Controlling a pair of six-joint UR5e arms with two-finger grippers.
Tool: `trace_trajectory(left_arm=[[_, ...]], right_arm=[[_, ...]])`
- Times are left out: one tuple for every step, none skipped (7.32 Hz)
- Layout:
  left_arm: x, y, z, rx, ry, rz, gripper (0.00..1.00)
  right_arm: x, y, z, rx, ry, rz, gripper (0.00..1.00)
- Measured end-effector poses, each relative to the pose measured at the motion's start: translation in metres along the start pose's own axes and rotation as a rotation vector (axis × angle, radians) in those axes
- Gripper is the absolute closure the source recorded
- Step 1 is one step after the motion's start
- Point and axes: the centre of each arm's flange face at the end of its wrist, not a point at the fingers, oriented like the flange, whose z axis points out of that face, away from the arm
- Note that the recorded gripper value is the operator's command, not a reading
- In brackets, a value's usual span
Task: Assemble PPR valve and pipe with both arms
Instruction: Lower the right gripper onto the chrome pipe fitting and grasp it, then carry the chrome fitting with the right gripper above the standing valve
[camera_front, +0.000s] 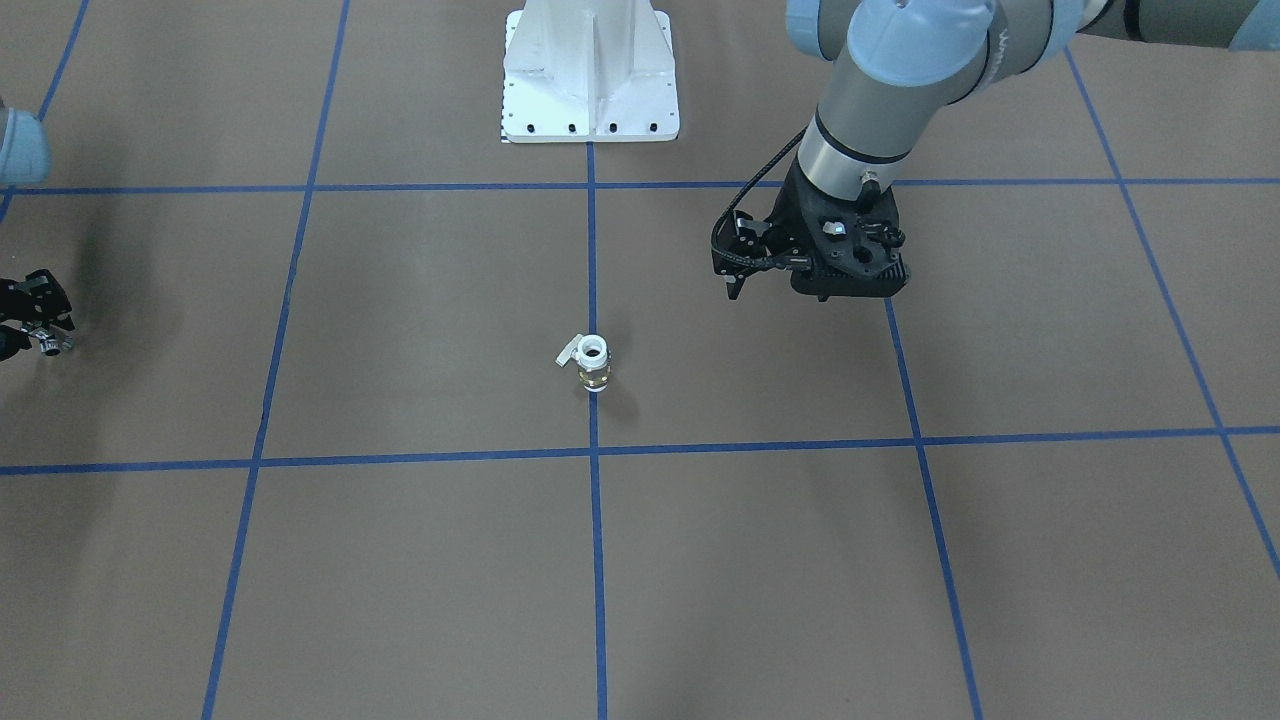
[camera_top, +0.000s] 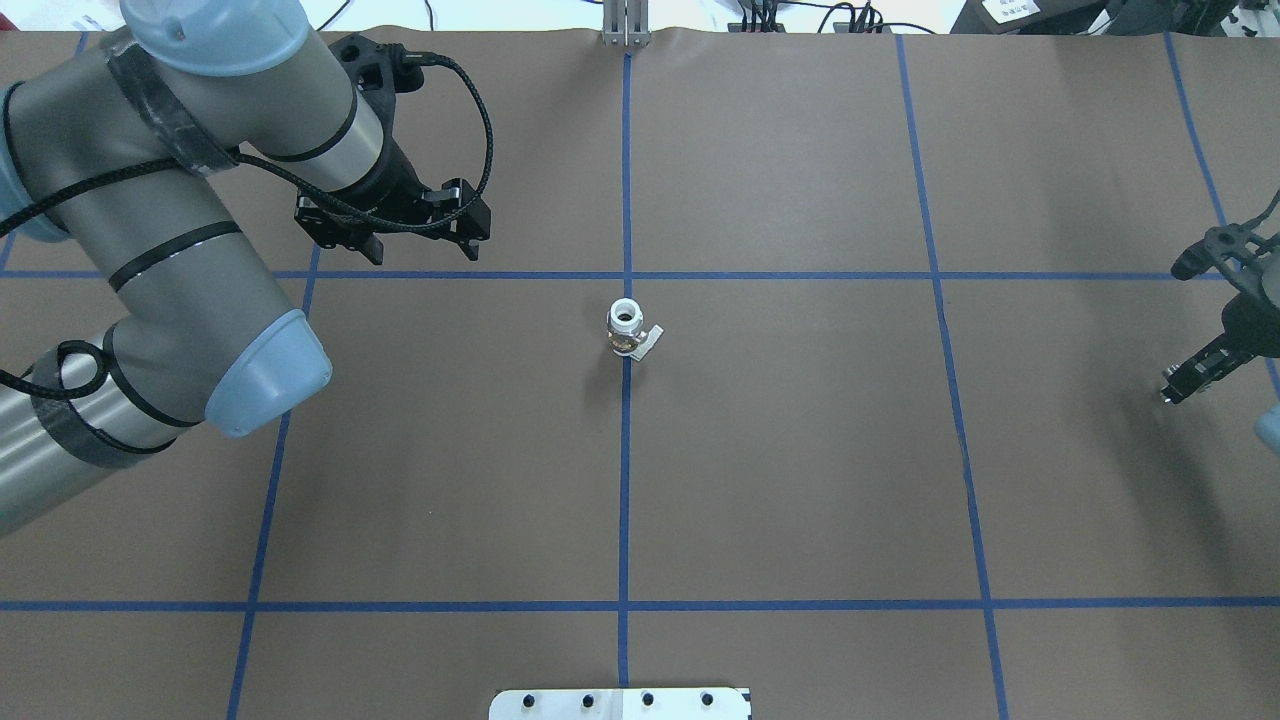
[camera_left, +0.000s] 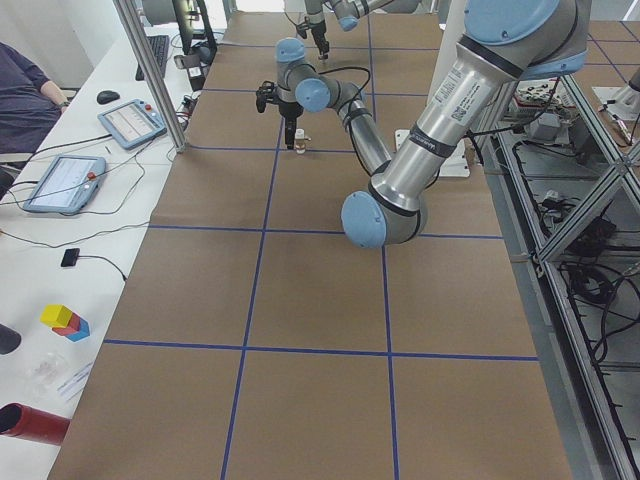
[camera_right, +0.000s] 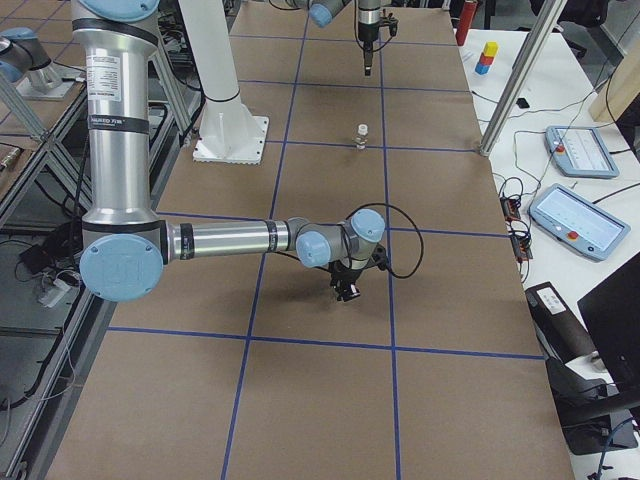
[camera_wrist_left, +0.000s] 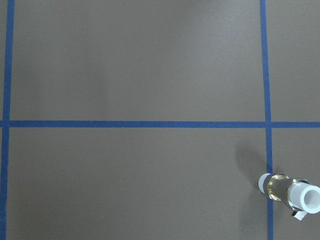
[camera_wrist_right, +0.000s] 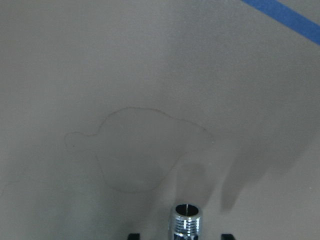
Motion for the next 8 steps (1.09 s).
trace_trajectory(left_arm=[[0.000,0.000,0.000,0.000,0.001,0.000,0.00],[0.000,0.000,0.000,0.000,0.001,0.000,0.00],[0.000,0.000,0.000,-0.001,0.000,0.000,0.00],[-0.001,0.000,0.001,-0.002,-0.002,-0.002,0.00],[-0.001,0.000,0.001,-0.002,-0.003,-0.003,0.00],[-0.001,0.000,0.001,-0.003,-0.004,-0.004,0.00],[-0.002,0.000,0.002,-0.004,-0.004,-0.005,0.00],[-0.002,0.000,0.002,-0.005,-0.004,-0.005,0.00]], right_arm=[[0.000,0.001,0.000,-0.001,0.000,0.002,0.51],[0.000,0.001,0.000,-0.001,-0.003,0.003,0.60],[-0.001,0.001,-0.001,0.000,-0.010,0.003,0.71],[-0.002,0.000,-0.002,0.003,-0.017,0.002,0.98],[-0.003,0.000,-0.003,0.005,-0.021,0.001,1.00],[-0.003,-0.002,-0.008,0.010,-0.024,0.006,1.00],[-0.002,-0.004,-0.023,0.020,-0.033,0.026,1.00],[-0.006,-0.011,-0.053,0.035,-0.048,0.061,1.00]])
